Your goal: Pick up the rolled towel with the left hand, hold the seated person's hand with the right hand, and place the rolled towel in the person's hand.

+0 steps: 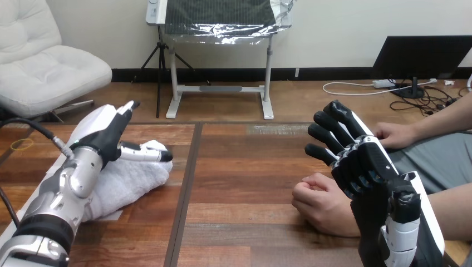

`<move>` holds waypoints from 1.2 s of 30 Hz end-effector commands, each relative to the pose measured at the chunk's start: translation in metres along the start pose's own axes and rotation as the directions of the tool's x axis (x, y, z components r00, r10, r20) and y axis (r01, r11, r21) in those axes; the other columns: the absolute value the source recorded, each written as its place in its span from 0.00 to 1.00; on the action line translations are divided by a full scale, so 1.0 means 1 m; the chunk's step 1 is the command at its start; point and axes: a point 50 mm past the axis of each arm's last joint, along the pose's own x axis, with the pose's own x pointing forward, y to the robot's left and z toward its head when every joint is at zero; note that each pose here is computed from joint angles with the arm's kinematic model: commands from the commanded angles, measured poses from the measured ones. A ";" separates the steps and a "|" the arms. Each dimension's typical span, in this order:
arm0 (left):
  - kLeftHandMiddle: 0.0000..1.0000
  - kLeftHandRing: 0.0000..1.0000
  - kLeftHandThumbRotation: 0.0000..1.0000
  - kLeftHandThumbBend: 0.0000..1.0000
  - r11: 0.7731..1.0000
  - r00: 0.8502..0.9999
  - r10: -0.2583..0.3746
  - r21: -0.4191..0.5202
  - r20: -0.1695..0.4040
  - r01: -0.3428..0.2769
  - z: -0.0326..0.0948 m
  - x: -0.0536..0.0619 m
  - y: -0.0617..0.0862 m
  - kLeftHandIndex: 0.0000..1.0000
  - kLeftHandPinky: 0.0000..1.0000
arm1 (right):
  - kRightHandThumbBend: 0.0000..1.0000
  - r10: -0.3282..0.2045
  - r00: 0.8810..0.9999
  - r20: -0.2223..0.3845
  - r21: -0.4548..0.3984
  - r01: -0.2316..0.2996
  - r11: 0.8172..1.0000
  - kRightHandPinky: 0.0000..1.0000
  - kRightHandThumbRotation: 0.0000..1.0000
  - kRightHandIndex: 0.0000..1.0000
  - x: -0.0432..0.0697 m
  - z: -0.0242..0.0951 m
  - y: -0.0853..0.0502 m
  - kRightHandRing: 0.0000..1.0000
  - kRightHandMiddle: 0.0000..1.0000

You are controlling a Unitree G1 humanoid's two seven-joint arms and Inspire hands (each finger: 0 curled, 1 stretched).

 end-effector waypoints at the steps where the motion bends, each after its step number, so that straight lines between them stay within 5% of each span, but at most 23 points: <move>1: 0.98 0.98 0.40 1.00 0.989 0.995 0.094 0.112 0.036 -0.097 0.019 0.009 0.036 0.97 0.94 | 0.82 0.010 0.996 0.087 -0.018 -0.009 1.000 0.85 1.00 0.92 0.014 0.007 -0.002 0.90 0.90; 8: 0.99 0.99 0.41 1.00 0.975 0.997 0.082 0.207 0.003 -0.081 0.016 0.010 0.033 0.97 0.99 | 0.82 0.009 0.996 0.090 -0.016 -0.008 1.000 0.85 1.00 0.91 0.014 0.007 -0.002 0.90 0.90; 36: 0.99 1.00 0.54 1.00 0.941 0.998 0.015 0.339 -0.069 0.009 0.024 0.013 0.031 0.95 1.00 | 0.83 0.007 0.996 0.085 -0.017 -0.006 1.000 0.85 1.00 0.91 0.014 0.008 -0.002 0.90 0.90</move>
